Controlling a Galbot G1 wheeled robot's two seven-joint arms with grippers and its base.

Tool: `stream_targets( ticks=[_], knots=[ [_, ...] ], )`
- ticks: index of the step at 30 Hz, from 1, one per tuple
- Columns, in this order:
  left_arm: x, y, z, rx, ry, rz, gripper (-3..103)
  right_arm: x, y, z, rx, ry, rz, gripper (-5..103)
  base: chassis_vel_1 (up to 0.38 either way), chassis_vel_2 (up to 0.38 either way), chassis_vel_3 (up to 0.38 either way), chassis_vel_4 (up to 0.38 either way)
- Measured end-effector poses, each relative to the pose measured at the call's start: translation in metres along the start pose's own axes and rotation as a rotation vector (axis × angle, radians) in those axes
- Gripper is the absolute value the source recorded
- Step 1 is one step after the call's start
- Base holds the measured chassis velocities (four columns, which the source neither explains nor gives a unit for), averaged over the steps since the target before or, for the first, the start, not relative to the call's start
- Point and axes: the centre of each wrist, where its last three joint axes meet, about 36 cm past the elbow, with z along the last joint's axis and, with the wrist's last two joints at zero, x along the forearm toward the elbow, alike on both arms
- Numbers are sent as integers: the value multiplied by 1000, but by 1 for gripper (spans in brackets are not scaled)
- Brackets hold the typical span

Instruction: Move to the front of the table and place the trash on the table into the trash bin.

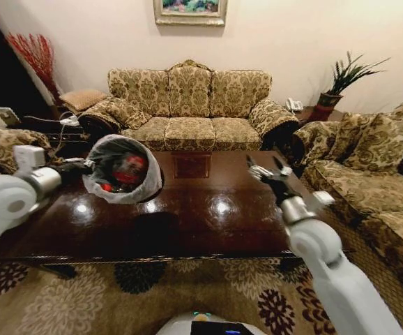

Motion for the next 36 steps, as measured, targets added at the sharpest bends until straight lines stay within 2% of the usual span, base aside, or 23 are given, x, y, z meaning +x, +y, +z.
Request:
stream_targets(
  ticks=[1,3,6,12,15,19,21,31,33,34,36],
  knots=[
    [5,0,7,30,-10,-17,0,2,0,2,2,-4,11,100,0,0,0,0],
    [8,-1,12,44,-14,-23,0,4,0,4,1,-3,17,100,0,0,0,0],
    [28,-5,39,83,-4,-47,0,11,5,10,-1,6,15,100,0,0,0,0],
    [58,-5,58,97,-35,-99,0,17,17,15,-17,15,-4,100,0,0,0,0],
    [74,-15,73,98,-62,-128,0,19,23,19,-29,20,-9,100,0,0,0,0],
    [93,-17,83,133,-98,-169,0,17,27,23,-38,22,-16,100,74,-71,-83,63],
    [105,-13,88,154,-117,-202,0,15,26,28,-40,27,-13,100,137,-126,-119,145],
    [131,1,106,171,-141,-337,0,13,29,40,-56,28,-11,100,227,-223,-242,235],
    [136,9,117,159,-146,-403,0,13,30,42,-62,19,-9,100,299,-274,-294,294],
    [136,9,117,159,-146,-403,0,13,30,42,-62,19,-9,100,299,-275,-279,294],
    [141,23,132,154,-144,-491,0,13,31,43,-66,10,-14,100,187,-218,-212,182]
  ],
)
